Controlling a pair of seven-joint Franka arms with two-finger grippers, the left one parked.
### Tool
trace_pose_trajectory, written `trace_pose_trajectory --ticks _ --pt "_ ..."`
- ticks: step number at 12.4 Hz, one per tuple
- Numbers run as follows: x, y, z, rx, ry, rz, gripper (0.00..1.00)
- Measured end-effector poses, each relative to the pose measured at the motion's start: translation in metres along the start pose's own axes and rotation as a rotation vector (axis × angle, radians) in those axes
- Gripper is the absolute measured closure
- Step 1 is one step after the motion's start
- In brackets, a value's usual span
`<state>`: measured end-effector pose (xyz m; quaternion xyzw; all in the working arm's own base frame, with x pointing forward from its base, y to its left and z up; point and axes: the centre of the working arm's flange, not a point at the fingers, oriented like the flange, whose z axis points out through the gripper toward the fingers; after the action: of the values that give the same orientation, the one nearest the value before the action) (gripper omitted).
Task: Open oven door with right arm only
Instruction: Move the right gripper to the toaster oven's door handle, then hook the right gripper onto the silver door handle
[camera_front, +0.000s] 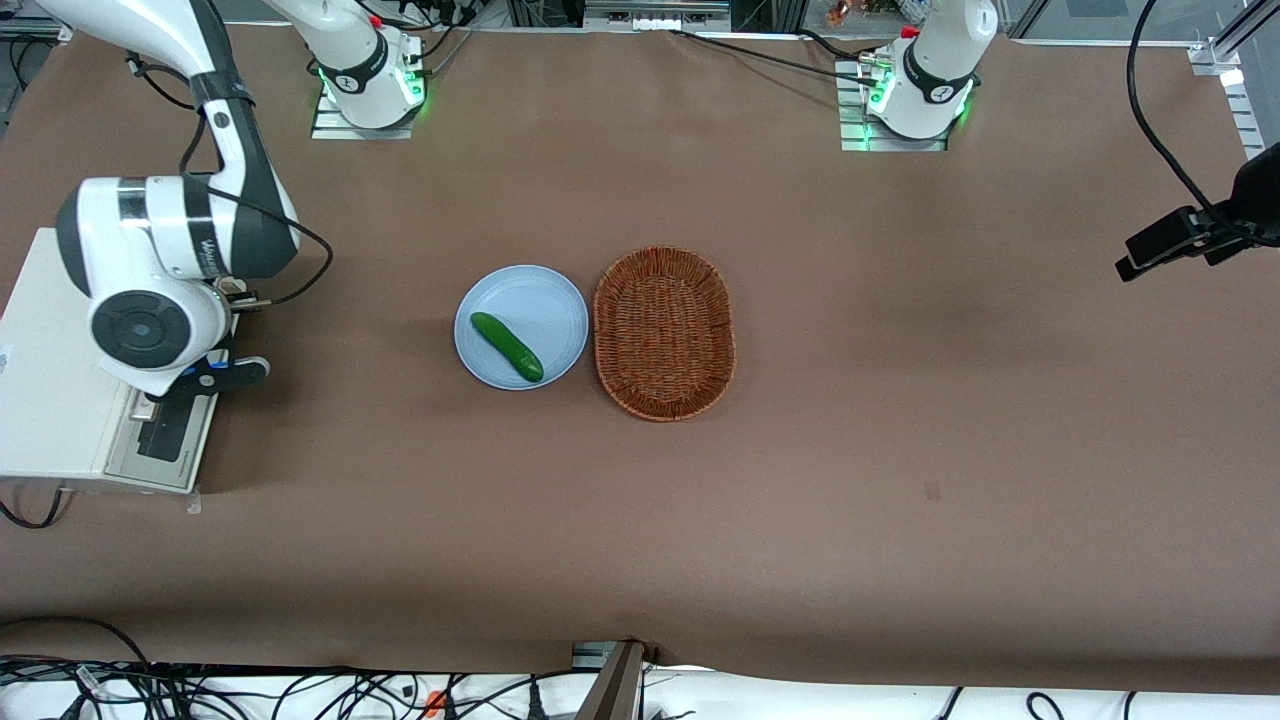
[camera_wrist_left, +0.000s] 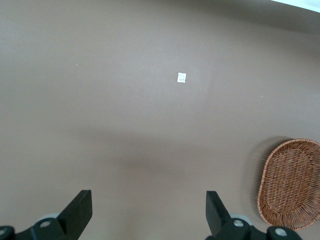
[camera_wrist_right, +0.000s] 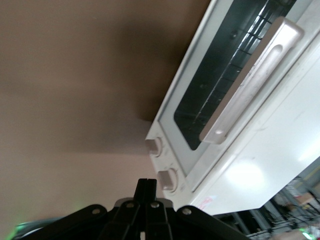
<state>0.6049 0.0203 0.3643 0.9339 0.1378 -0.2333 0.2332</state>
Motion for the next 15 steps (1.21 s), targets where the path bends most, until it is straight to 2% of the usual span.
trace_pose_trajectory --ticks 3,5,7,9,15 --pt "0.003 0.006 0.017 -0.120 -0.009 -0.033 0.99" --pt "0.005 0.012 0.023 -0.174 -0.003 -0.057 0.99" --pt "0.008 0.022 0.026 -0.213 0.020 -0.084 0.99" --pt "0.012 0.036 0.034 -0.226 0.040 -0.097 0.99" --pt "0.020 0.040 0.042 -0.234 0.062 -0.114 0.99"
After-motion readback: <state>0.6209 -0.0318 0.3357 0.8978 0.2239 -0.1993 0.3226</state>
